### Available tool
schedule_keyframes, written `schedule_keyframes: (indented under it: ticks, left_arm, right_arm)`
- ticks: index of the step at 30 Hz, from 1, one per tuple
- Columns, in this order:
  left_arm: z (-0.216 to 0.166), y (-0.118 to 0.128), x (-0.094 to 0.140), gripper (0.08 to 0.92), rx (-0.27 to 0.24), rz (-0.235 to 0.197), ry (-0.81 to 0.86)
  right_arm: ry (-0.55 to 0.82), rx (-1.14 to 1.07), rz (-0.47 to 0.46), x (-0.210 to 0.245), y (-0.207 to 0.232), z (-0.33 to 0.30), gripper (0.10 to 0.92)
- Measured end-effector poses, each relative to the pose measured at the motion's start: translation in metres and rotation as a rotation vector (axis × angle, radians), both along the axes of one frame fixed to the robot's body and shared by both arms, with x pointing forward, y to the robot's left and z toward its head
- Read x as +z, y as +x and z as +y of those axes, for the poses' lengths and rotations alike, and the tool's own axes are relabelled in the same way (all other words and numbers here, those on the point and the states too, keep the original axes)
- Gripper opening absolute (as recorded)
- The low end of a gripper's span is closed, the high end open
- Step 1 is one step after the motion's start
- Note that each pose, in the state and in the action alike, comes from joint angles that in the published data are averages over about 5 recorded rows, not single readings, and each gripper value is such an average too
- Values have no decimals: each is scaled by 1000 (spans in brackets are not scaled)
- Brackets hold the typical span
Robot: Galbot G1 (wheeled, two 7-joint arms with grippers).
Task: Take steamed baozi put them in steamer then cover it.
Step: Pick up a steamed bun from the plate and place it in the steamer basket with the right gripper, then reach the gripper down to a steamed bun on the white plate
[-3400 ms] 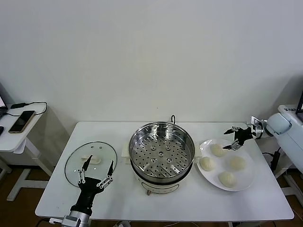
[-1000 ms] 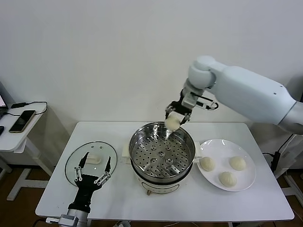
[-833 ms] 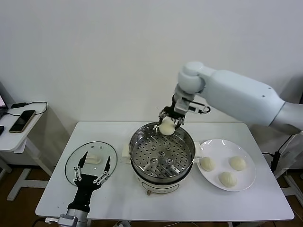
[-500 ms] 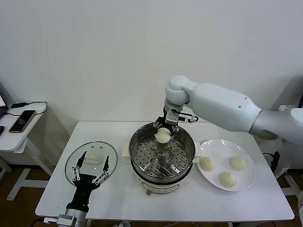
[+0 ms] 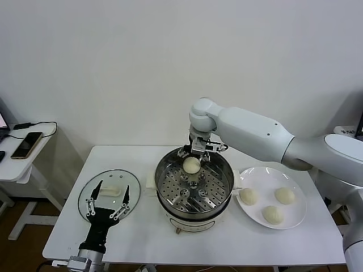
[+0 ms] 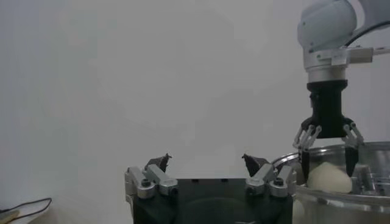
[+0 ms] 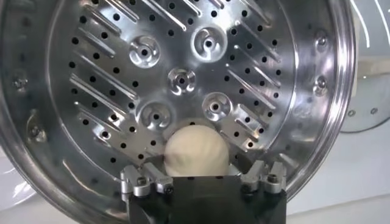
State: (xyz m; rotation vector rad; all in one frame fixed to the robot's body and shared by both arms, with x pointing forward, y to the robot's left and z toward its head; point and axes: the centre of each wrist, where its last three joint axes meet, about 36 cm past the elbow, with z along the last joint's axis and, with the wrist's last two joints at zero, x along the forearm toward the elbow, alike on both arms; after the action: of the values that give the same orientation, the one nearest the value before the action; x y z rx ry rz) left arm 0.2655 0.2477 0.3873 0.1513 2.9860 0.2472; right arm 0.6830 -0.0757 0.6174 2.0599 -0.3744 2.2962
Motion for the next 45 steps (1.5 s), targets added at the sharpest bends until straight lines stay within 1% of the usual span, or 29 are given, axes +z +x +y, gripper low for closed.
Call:
schedule_keyframes:
  ticks: [5, 12, 17, 22, 28, 36, 45]
  left_arm:
    - [-1, 0, 1, 823, -2, -3, -1]
    - [-4, 2, 3, 823, -10, -6, -7]
    - [-6, 2, 4, 823, -19, -8, -8]
    - [-8, 4, 4, 823, -24, -10, -10]
    - [-8, 4, 4, 823, -23, -11, -12]
    - [-7, 4, 1, 823, -11, -6, -13]
    - [-6, 5, -3, 823, -3, 2, -8]
  right_arm:
    - [39, -116, 25, 31, 1, -26, 823]
    - [101, -451, 59, 83, 9, -106, 823]
    - [129, -707, 112, 90, 9, -174, 823]
    - [141, -920, 176, 65, 0, -233, 823]
    - [134, -1080, 229, 19, -11, -272, 823]
    - [120, -1193, 280, -44, -23, -295, 823]
    - [116, -1237, 298, -99, -30, -294, 823]
